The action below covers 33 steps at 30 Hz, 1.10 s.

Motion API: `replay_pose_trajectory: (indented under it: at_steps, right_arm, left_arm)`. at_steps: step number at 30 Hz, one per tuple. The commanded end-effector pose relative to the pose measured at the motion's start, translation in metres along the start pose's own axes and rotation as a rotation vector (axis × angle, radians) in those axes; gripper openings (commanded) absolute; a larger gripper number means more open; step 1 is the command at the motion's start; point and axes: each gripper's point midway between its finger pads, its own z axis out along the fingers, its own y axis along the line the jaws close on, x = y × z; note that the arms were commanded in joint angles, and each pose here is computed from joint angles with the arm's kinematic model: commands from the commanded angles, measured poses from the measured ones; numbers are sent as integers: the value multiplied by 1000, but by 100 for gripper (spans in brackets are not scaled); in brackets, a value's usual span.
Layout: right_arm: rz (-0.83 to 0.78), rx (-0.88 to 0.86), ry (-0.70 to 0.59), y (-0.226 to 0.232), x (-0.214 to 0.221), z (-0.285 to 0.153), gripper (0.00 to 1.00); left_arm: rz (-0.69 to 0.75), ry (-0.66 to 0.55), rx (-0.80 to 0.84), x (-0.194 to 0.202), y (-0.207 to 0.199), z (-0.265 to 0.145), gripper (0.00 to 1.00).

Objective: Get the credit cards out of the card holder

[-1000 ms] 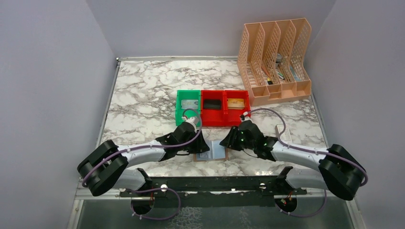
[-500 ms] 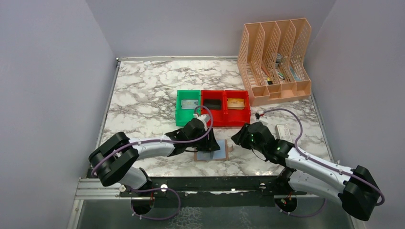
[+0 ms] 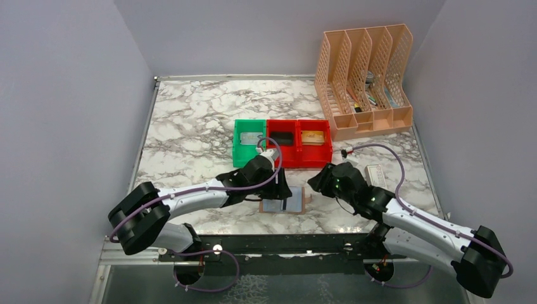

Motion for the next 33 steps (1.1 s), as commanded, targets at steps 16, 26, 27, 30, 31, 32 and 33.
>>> replay_pose_trajectory:
  at_steps: [16, 26, 27, 30, 31, 32, 33]
  right_arm:
    - [-88, -150, 295, 23, 63, 30, 7]
    - [-102, 9, 383, -12, 88, 47, 4]
    - [-103, 16, 384, -14, 89, 47, 4]
    - [-99, 34, 377, -18, 88, 47, 4]
    - [-100, 34, 374, -18, 87, 47, 4]
    - [-100, 33, 368, -18, 86, 47, 4]
    - [-101, 32, 362, -18, 85, 46, 4]
  left_arm:
    - [-38, 45, 16, 14, 5, 25, 49]
    - [-60, 83, 34, 23, 6, 33, 40]
    - [-59, 82, 35, 22, 5, 33, 39]
    - [-60, 80, 37, 22, 5, 33, 37]
    - [-60, 80, 38, 22, 4, 33, 36]
    - [-60, 80, 39, 22, 4, 33, 35]
    - [-60, 79, 38, 22, 5, 33, 35]
